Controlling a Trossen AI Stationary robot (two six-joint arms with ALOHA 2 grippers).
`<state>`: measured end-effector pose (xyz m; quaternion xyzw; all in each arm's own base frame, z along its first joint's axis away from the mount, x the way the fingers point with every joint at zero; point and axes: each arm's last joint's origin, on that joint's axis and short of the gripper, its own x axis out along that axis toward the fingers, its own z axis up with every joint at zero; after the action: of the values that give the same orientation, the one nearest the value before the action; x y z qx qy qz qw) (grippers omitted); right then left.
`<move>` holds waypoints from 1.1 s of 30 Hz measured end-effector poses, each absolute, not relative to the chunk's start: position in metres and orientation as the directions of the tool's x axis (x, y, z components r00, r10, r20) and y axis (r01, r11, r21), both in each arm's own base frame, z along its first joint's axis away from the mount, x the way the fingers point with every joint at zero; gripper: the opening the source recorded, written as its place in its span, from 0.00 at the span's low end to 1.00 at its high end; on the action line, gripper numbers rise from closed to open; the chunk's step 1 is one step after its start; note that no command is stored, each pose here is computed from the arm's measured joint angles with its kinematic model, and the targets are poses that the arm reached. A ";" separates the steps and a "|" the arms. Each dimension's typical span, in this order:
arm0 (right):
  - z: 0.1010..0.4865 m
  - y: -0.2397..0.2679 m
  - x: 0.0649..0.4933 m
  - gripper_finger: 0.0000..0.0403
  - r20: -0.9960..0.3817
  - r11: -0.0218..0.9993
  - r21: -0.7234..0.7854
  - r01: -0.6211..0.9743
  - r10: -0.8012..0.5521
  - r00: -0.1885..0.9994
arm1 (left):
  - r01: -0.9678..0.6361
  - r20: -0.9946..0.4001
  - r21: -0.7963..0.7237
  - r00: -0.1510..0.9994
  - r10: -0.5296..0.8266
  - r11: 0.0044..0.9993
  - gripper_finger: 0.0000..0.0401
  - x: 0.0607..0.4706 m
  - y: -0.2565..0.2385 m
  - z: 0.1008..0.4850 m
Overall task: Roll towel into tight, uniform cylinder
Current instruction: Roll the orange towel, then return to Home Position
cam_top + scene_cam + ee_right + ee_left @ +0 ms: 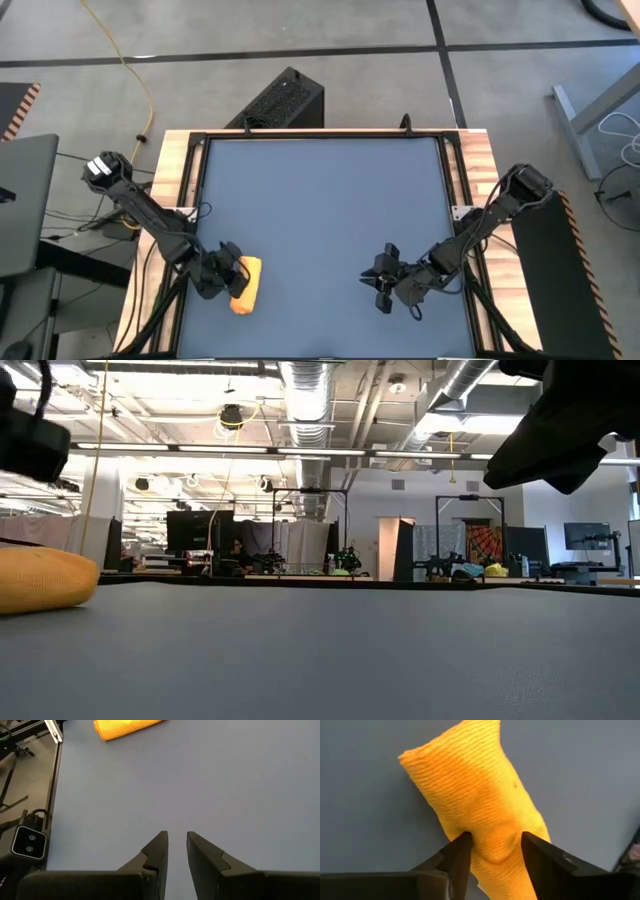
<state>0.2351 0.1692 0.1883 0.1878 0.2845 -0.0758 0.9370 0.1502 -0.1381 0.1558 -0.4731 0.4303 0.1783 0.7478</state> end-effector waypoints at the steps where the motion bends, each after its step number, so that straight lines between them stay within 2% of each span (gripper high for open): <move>1: 0.188 0.169 0.235 0.24 -0.562 0.918 0.309 0.249 -0.035 0.827 | -0.667 -0.808 -0.560 0.570 -0.148 0.492 0.41 0.150 -0.136 0.159; 4: 0.188 0.169 0.235 0.24 -0.562 0.918 0.309 0.248 -0.035 0.827 | -0.647 -0.786 -0.591 0.598 -0.160 0.482 0.44 0.148 -0.130 0.169; 11: 0.188 0.169 0.235 0.24 -0.564 0.920 0.308 0.244 -0.030 0.825 | -0.638 -0.775 -0.580 0.624 -0.101 0.507 0.44 0.138 -0.112 0.183; 18: 0.188 0.168 0.236 0.24 -0.564 0.918 0.308 0.251 -0.036 0.825 | -0.587 -0.745 -0.534 0.667 -0.011 0.609 0.41 0.147 -0.105 0.183; 24: 0.190 0.165 0.237 0.24 -0.560 0.936 0.266 0.228 -0.042 0.827 | -0.579 -0.766 -0.476 0.642 0.012 0.662 0.37 0.162 -0.096 0.176; 29: 0.214 0.151 0.236 0.23 -0.496 0.969 0.177 0.175 -0.065 0.866 | -0.513 -0.627 -0.351 0.750 0.210 0.784 0.34 0.175 -0.068 0.194; 33: 0.239 0.127 0.229 0.14 -0.439 0.981 0.071 0.179 -0.131 0.889 | -0.436 -0.500 -0.217 0.818 0.284 0.873 0.31 0.184 -0.044 0.214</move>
<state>0.2292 0.1270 0.2394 0.0547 0.2216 -0.0799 0.9703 0.1836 -0.0440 0.2136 -0.1633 0.2331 0.1916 0.9393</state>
